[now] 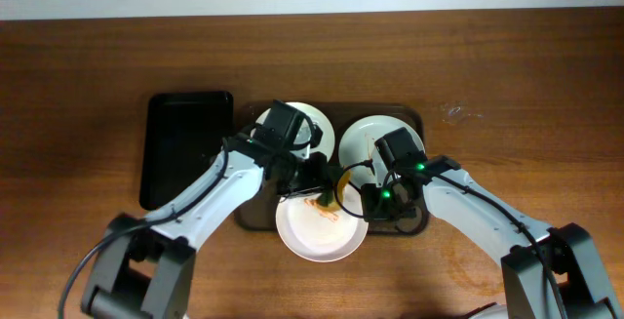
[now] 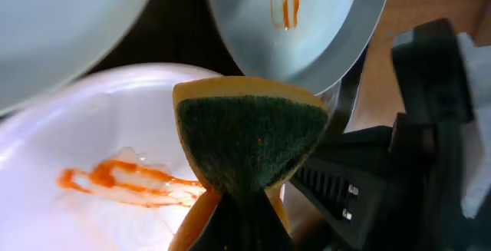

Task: Clean dirty plates on tray and stack at the side
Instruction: 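Scrub the front plate with the sponge in the left gripper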

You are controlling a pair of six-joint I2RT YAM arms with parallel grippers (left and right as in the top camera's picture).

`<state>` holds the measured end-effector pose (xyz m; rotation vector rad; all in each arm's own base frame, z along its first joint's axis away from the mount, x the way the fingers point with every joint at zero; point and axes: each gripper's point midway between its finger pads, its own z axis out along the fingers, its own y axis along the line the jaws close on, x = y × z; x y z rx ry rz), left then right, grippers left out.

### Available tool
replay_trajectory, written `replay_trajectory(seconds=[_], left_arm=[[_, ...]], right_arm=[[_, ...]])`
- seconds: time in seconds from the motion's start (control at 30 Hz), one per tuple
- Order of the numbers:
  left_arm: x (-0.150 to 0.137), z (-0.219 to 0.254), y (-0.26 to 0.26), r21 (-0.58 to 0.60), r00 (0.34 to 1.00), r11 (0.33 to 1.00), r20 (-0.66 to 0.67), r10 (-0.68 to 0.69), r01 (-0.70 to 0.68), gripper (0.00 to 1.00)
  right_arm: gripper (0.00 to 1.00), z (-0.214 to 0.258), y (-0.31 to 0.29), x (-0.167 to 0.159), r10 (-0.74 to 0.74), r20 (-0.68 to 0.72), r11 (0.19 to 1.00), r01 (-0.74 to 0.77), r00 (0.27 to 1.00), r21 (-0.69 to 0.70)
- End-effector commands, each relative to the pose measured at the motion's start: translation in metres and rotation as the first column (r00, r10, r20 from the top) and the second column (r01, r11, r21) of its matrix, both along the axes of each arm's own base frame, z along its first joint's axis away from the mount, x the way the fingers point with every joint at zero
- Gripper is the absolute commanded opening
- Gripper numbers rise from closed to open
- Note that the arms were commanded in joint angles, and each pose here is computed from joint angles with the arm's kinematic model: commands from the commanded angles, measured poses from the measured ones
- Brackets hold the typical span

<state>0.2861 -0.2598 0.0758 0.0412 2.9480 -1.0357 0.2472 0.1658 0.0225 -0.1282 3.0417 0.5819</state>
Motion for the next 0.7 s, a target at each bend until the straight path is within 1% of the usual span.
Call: replay_trajectory(seconds=[0.0,0.1,0.17,0.2,0.23,0.4,0.57,0.63,0.67], left_arm=[[-0.015,-0.004,-0.014,-0.095,0.992,0.995,-0.129,-0.011,-0.001,0.00],[-0.020,-0.012,-0.011,-0.080,0.985,0.996,-0.174,0.015,-0.030,0.00],[-0.028,-0.021,-0.008,-0.074,0.975,0.996,-0.220,0.041,-0.058,0.00],[-0.031,-0.022,-0.012,-0.115,0.975,0.992,-0.220,0.022,-0.048,0.00],[-0.032,-0.025,-0.012,-0.124,0.974,0.991,-0.224,0.025,-0.054,0.00],[-0.046,-0.043,-0.002,-0.091,0.968,0.994,-0.250,0.038,-0.063,0.00],[-0.035,-0.062,0.016,0.045,0.977,0.993,-0.181,0.113,-0.106,0.00],[-0.023,-0.068,0.033,0.119,0.980,0.983,-0.125,0.157,-0.142,0.00],[-0.018,-0.067,0.038,0.135,0.979,0.978,-0.103,0.177,-0.162,0.00]], right_arm=[[0.04,-0.002,0.000,0.000,-0.003,0.000,1.000,0.003,1.000,-0.016],[0.04,-0.002,0.000,0.000,-0.003,0.000,1.000,0.003,1.000,-0.016],[0.04,-0.002,0.000,0.000,-0.003,-0.001,1.000,0.003,1.000,-0.016],[0.04,-0.002,-0.001,0.000,-0.003,-0.002,1.000,0.003,1.000,-0.017],[0.04,-0.002,-0.001,-0.001,-0.003,-0.003,1.000,0.003,1.000,-0.017],[0.04,-0.002,-0.001,-0.001,-0.003,-0.004,1.000,0.003,1.000,-0.017],[0.04,-0.002,-0.002,-0.003,-0.003,-0.015,1.000,0.003,1.000,-0.022],[0.04,-0.002,-0.002,-0.004,-0.003,-0.017,1.000,0.003,1.000,-0.024],[0.04,-0.002,-0.002,-0.004,-0.003,-0.017,1.000,0.003,1.000,-0.024]])
